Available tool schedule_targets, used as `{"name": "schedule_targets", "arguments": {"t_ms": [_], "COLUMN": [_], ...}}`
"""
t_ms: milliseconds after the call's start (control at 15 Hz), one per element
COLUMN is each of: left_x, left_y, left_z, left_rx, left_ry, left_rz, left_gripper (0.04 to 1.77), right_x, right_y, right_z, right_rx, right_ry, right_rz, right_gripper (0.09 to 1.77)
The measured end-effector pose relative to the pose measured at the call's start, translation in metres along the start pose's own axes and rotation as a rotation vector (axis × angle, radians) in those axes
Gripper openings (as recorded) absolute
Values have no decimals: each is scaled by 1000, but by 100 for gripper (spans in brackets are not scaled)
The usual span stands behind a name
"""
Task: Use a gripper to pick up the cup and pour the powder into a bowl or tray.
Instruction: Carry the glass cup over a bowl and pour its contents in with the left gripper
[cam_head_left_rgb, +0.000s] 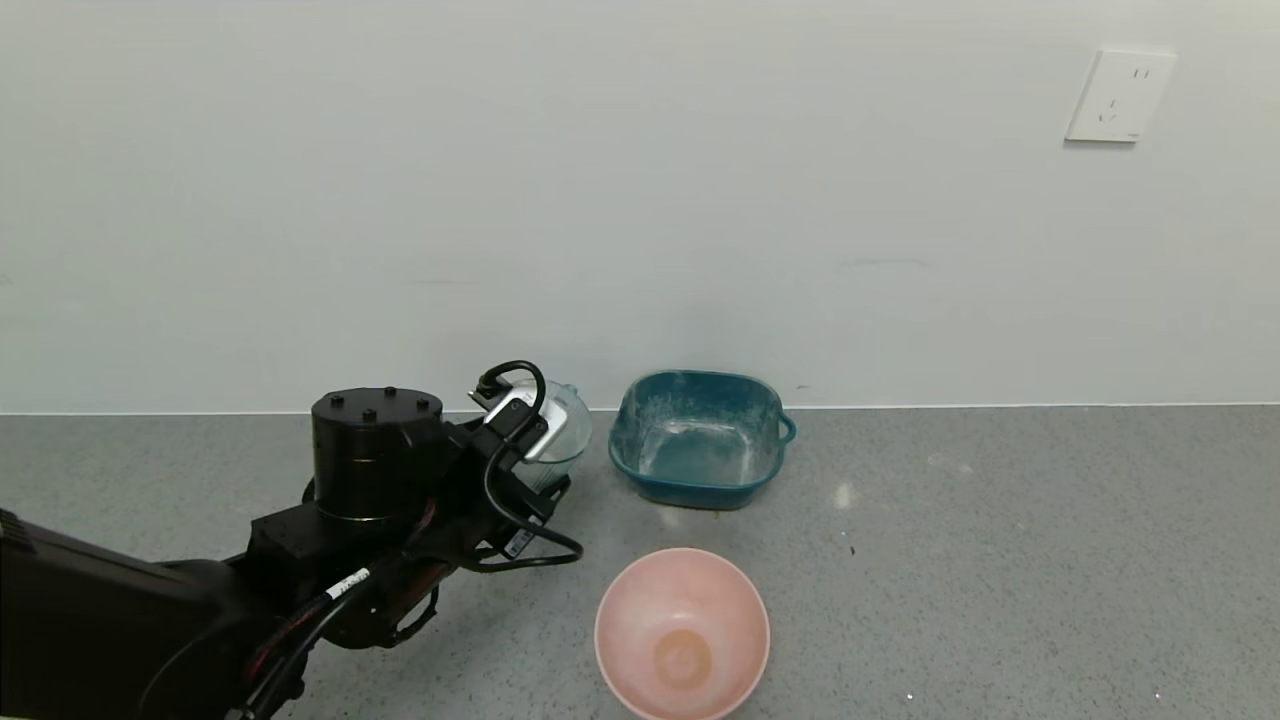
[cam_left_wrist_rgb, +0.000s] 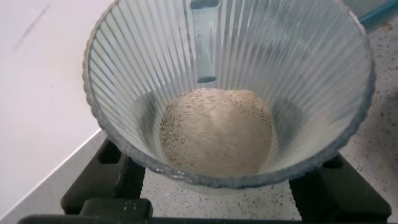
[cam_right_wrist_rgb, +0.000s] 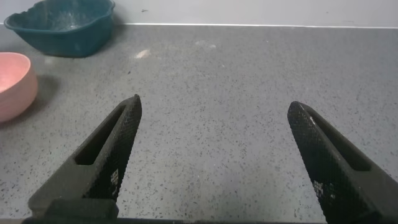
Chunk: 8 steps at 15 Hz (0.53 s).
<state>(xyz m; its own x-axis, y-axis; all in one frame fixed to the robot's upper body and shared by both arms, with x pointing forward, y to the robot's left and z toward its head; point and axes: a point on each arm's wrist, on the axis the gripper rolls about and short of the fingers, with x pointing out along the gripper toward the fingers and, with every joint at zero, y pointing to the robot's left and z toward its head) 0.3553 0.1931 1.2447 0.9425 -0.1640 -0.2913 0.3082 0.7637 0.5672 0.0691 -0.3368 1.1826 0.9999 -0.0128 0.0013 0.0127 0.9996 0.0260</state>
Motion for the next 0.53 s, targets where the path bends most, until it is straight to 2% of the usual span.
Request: {"name": "schedule_targets", "arguments": {"t_ms": [200,333,533], "left_x": [-6,-10,-16], "left_y": [-10,-19,-32], "left_z": [12,19,22], "left_rx": [104,160,240], "left_ry": [-2,-11,17], "left_rz": [28,27,11], "left_gripper": [129,129,129], "right_x": [0,0,0], "right_y": [0,0,0], "right_z": [0,0,0], "right_rx": [0,0,0], "right_ry": [0,0,0], "right_rz": [0,0,0], "right_gripper": [171,171,171]}}
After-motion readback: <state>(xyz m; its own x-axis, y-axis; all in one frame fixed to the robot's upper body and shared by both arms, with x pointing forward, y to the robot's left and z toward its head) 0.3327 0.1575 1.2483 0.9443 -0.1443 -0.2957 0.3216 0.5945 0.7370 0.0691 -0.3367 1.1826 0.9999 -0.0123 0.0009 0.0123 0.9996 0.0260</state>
